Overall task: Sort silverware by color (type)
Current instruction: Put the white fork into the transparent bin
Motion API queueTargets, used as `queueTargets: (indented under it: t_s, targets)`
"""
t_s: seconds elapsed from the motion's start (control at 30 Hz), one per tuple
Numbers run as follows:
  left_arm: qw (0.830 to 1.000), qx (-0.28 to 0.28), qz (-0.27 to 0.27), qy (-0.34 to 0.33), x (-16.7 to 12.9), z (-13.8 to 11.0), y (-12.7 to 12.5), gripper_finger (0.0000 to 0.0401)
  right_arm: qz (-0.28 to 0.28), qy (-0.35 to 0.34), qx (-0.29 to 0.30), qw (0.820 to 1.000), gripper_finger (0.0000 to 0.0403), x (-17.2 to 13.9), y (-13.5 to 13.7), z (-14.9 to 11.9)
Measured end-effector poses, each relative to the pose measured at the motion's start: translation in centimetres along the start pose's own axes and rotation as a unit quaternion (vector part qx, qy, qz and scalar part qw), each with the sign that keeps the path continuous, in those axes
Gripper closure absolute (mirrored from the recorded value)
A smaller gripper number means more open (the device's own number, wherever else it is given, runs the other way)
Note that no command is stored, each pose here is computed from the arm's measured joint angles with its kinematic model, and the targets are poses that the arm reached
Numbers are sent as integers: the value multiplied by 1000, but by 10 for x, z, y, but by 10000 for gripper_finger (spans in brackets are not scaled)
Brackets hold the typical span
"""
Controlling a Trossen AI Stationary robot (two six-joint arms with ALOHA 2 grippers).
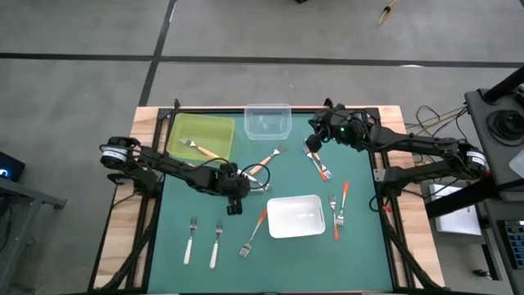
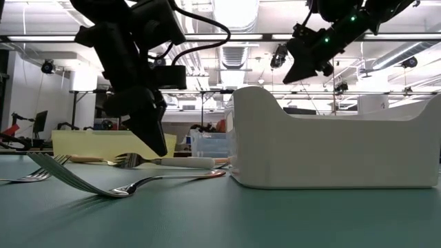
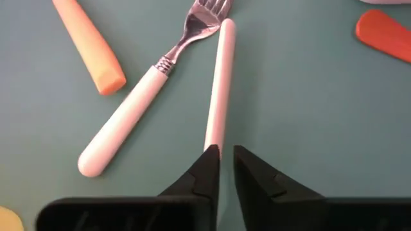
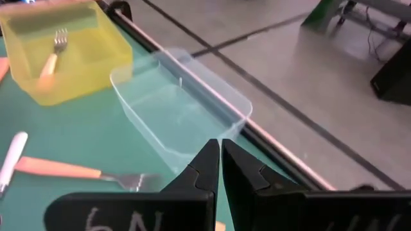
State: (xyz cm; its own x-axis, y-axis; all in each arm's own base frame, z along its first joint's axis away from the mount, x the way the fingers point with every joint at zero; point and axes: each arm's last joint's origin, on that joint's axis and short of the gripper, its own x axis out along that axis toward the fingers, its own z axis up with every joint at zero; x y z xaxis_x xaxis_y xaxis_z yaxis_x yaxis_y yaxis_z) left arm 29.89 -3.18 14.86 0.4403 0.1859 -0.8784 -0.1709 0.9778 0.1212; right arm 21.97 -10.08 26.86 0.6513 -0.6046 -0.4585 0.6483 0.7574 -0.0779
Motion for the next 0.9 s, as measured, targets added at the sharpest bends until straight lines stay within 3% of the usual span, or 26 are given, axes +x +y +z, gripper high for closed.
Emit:
queueTargets:
  t_s: [0.43,0.57,0.9]
  targets:
    - [999,1,-8,-34,-6,13,-2,236,-5,57,-12,998,392,-5,-2,-11]
    - [998,11,-11,-63,-5,19,-2,224,-5,57,-21,998,392,-5,-2,-11]
    - [999,14,5,-34,18,15,2,223,-4,57,-34,998,392,-4,-2,-11]
